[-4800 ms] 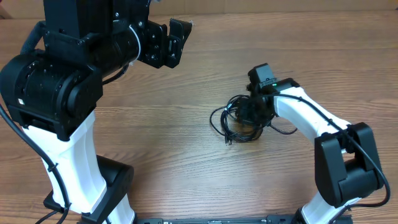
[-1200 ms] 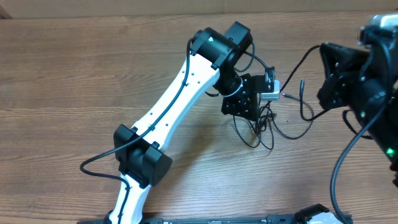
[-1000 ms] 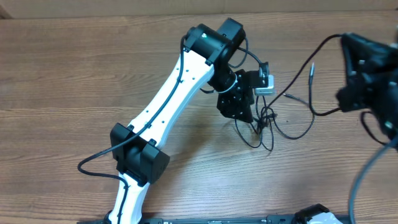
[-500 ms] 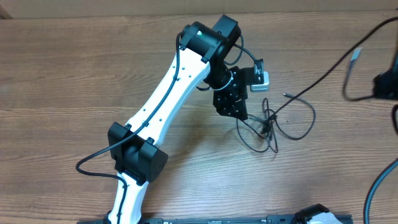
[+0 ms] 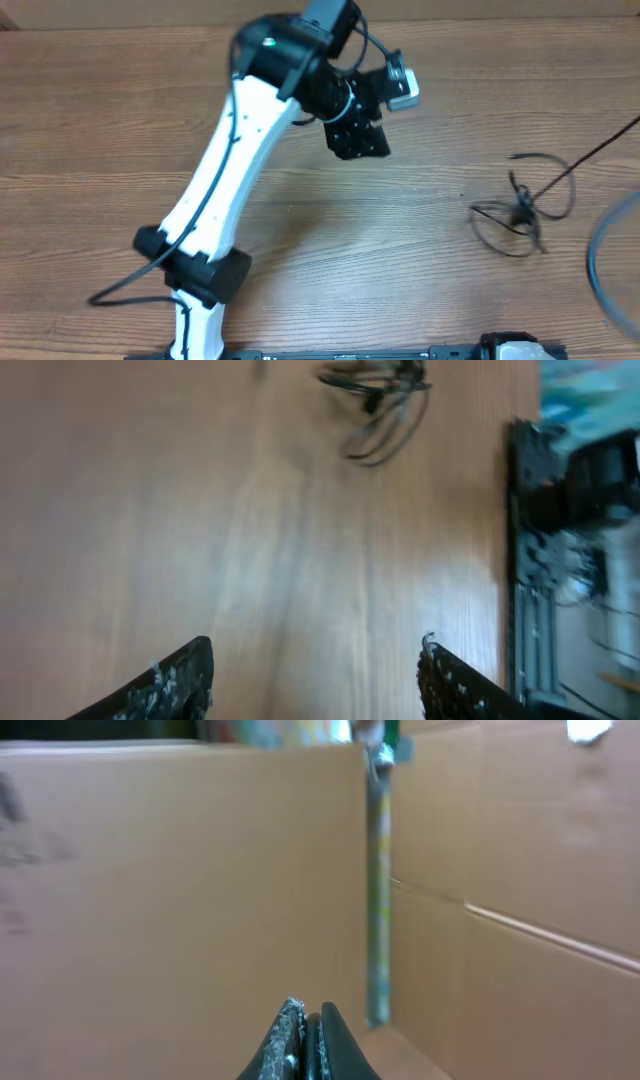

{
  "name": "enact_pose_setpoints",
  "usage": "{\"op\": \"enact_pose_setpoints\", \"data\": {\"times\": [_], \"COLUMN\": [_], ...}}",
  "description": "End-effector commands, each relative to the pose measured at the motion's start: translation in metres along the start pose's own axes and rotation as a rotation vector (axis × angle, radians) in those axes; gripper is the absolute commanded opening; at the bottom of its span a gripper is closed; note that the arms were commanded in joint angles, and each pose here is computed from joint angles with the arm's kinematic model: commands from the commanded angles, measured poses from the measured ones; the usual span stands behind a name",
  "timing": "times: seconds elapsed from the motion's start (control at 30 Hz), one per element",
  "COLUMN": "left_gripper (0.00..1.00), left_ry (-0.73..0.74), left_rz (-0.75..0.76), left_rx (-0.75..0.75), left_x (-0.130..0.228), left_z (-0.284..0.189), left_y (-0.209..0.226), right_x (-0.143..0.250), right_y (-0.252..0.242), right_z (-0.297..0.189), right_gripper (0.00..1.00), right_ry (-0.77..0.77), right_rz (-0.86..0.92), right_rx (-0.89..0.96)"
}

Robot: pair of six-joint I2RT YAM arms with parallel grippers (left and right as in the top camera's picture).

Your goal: Untangle cables

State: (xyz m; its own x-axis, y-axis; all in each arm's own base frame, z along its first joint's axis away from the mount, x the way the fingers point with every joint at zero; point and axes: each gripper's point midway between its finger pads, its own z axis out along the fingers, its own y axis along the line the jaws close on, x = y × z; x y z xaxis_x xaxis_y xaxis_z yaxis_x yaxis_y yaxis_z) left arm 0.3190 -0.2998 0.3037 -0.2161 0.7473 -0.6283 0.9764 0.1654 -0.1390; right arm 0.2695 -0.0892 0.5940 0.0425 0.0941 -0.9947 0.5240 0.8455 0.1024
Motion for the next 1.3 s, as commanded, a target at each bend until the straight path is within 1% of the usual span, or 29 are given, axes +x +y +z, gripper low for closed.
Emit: {"op": "enact_pose_setpoints", "data": {"times": [0.0, 0.07, 0.2, 0.27, 0.33, 0.4, 0.47, 0.53, 0.63, 0.67, 0.73, 0.77, 0.83, 0.97, 1.13, 1.23, 1.27], "left_gripper": [0.66, 0.66, 0.64, 0.64, 0.65, 0.66, 0.66, 0.66, 0.65, 0.64, 0.58, 0.56, 0.56, 0.6, 0.6, 0.59, 0.6], "left_ry": [-0.069, -0.099, -0.153, -0.179, -0.192, -0.198, -0.196, -0.195, -0.193, -0.189, -0.19, -0.2, -0.236, -0.325, -0.415, -0.442, -0.445], "left_rz": [-0.056, -0.079, -0.152, -0.157, -0.148, -0.145, -0.145, -0.147, -0.16, -0.188, -0.287, -0.338, -0.396, -0.496, -0.583, -0.611, -0.614], "left_rx": [-0.159, -0.225, -0.349, -0.385, -0.403, -0.409, -0.408, -0.407, -0.423, -0.455, -0.545, -0.587, -0.628, -0.703, -0.816, -0.881, -0.888], "left_x": [-0.018, -0.024, -0.03, -0.033, -0.035, -0.035, -0.035, -0.034, -0.033, -0.031, -0.022, -0.018, -0.014, -0.002, 0.022, 0.035, 0.037], "left_z": [-0.051, -0.07, -0.101, -0.113, -0.12, -0.123, -0.123, -0.123, -0.124, -0.128, -0.14, -0.148, -0.164, -0.205, -0.26, -0.284, -0.287], "left_y": [-0.006, -0.007, -0.006, -0.008, -0.011, -0.013, -0.013, -0.013, -0.011, -0.006, 0.008, 0.013, 0.017, 0.016, 0.005, -0.004, -0.006], "right_x": [0.04, 0.067, 0.139, 0.179, 0.21, 0.229, 0.232, 0.224, 0.208, 0.204, 0.202, 0.203, 0.204, 0.204, 0.197, 0.186, 0.184], "right_y": [0.013, 0.002, -0.041, -0.049, -0.043, -0.018, 0.017, 0.049, 0.107, 0.128, 0.171, 0.192, 0.23, 0.296, 0.356, 0.386, 0.393], "right_z": [0.06, 0.092, 0.14, 0.157, 0.169, 0.178, 0.178, 0.171, 0.149, 0.138, 0.113, 0.099, 0.069, 0.003, -0.087, -0.141, -0.151], "right_gripper": [0.04, 0.04, 0.04, 0.04, 0.04, 0.04, 0.04, 0.04, 0.04, 0.04, 0.04, 0.04, 0.04, 0.04, 0.04, 0.04, 0.04], "right_ry": [0.129, 0.206, 0.395, 0.525, 0.644, 0.743, 0.784, 0.777, 0.754, 0.755, 0.769, 0.779, 0.791, 0.787, 0.769, 0.718, 0.706], "right_rz": [0.041, 0.101, 0.333, 0.411, 0.444, 0.433, 0.411, 0.391, 0.362, 0.35, 0.323, 0.305, 0.255, 0.16, 0.098, 0.086, 0.086], "right_rx": [0.0, 0.065, 0.276, 0.299, 0.243, 0.089, -0.089, -0.209, -0.387, -0.448, -0.568, -0.625, -0.738, -0.948, -1.188, -1.317, -1.341]}}
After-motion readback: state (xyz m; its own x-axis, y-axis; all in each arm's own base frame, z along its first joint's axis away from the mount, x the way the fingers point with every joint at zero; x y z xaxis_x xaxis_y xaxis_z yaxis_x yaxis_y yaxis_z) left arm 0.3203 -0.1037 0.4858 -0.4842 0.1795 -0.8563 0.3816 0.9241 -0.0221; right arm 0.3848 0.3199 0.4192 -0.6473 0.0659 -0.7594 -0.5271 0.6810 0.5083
